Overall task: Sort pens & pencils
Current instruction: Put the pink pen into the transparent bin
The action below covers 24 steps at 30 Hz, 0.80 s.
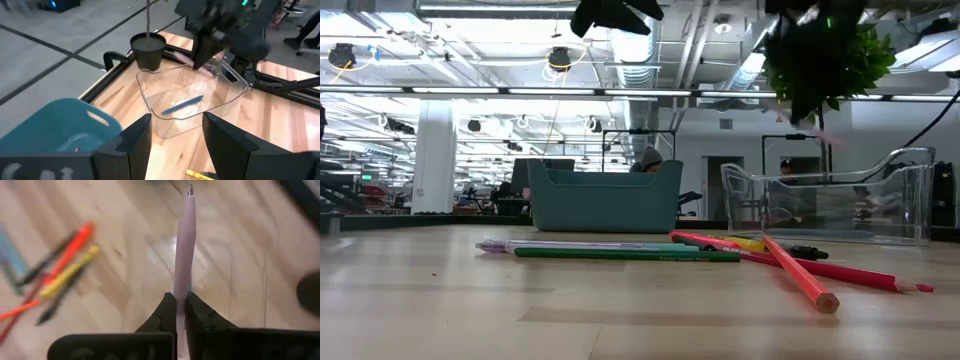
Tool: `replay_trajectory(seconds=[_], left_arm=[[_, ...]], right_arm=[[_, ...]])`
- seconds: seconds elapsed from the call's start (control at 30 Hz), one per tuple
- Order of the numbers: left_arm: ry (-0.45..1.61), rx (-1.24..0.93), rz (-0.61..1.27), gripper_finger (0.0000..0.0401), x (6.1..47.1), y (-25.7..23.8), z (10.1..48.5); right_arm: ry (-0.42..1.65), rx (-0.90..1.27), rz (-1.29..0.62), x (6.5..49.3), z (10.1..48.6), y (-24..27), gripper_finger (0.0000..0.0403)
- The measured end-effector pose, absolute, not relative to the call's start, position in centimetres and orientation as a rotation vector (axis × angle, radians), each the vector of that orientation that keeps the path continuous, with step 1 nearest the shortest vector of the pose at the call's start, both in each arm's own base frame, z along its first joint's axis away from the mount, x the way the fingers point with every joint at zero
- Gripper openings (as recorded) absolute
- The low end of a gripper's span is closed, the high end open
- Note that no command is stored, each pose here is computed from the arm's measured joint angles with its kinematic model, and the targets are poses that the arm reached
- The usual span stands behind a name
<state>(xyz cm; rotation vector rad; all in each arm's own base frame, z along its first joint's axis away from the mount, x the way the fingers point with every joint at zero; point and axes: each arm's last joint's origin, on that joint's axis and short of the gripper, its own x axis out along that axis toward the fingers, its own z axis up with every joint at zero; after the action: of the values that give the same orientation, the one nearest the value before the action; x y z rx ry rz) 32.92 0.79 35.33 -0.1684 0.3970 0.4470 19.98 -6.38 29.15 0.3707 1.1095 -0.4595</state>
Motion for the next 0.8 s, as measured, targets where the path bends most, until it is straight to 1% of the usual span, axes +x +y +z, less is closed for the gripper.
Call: replay_trajectory(seconds=[0.13, 0.3, 0.5, 0.63, 0.8], left_arm=[[0.414, -0.167, 0.448, 0.0158, 32.8, 0.8, 35.2], [0.42, -0.167, 0.438, 0.0158, 32.8, 0.7, 35.2], [0.457, -0.172, 0.424, 0.0158, 32.7, 0.6, 34.8], [0.482, -0.185, 0.426, 0.0158, 32.6, 0.6, 34.6], [0.519, -0.199, 0.407, 0.0158, 32.4, 0.5, 34.3]], right_arm=[[1.186, 0.422, -0.498, 19.5, 24.9, -6.5, 0.0024], [1.225, 0.46, -0.545, 19.3, 21.4, -7.2, 0.0024], [1.307, 0.476, -0.57, 19.4, 18.9, -8.2, 0.0024], [1.359, 0.476, -0.577, 19.8, 17.7, -8.6, 0.0042], [1.378, 0.476, -0.575, 20.3, 16.9, -8.8, 0.0053]])
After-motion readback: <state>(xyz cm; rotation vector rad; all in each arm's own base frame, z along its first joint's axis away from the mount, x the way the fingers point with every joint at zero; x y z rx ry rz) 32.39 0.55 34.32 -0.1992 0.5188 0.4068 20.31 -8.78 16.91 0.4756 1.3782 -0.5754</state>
